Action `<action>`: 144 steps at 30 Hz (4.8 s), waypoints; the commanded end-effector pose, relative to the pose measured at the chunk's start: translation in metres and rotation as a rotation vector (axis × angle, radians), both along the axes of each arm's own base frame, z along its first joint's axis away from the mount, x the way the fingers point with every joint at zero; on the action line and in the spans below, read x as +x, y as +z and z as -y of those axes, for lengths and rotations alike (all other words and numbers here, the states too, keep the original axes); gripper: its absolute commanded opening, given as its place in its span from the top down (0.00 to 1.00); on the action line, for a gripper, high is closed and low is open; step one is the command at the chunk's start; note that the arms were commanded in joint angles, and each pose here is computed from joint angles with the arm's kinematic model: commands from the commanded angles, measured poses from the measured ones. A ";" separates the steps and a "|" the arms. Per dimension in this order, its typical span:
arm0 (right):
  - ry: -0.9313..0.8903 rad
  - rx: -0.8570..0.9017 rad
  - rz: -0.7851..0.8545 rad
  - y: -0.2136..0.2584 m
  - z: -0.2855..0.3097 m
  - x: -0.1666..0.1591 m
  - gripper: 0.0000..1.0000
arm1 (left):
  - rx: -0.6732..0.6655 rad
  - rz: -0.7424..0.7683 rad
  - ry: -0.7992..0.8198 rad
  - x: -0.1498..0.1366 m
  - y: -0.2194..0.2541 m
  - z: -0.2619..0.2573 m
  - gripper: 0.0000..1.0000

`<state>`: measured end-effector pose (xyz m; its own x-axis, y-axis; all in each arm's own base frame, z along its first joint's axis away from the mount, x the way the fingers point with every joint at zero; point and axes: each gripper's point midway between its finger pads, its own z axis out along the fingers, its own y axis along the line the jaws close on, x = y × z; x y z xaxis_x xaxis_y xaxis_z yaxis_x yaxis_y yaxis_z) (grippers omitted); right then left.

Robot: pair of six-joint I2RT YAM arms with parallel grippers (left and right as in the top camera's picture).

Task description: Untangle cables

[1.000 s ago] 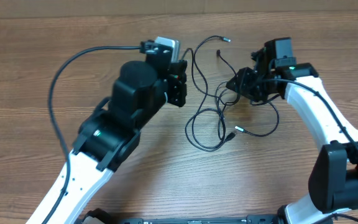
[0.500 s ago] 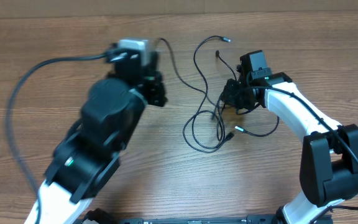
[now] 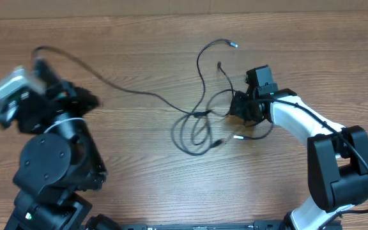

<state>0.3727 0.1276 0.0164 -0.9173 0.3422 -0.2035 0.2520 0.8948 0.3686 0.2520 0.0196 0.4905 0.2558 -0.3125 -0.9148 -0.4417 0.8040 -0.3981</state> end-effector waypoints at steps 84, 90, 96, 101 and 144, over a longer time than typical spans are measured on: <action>-0.019 0.096 -0.049 -0.014 -0.054 -0.027 0.41 | -0.321 -1.182 -0.857 0.119 -0.296 0.076 0.23; -0.020 0.092 -0.052 -0.015 -0.054 -0.028 0.20 | -0.105 -1.303 -1.053 0.087 -0.304 0.149 0.23; -0.033 0.060 -0.053 -0.017 -0.048 -0.028 0.18 | 0.071 -1.459 -1.090 0.048 -0.321 0.184 0.63; -0.034 0.060 -0.052 -0.017 -0.048 -0.028 0.18 | 0.128 -1.515 -1.154 0.026 -0.345 0.209 0.80; -0.065 0.245 -0.036 0.003 -0.051 -0.007 0.00 | 0.126 -1.385 -1.069 0.048 -0.392 0.216 0.96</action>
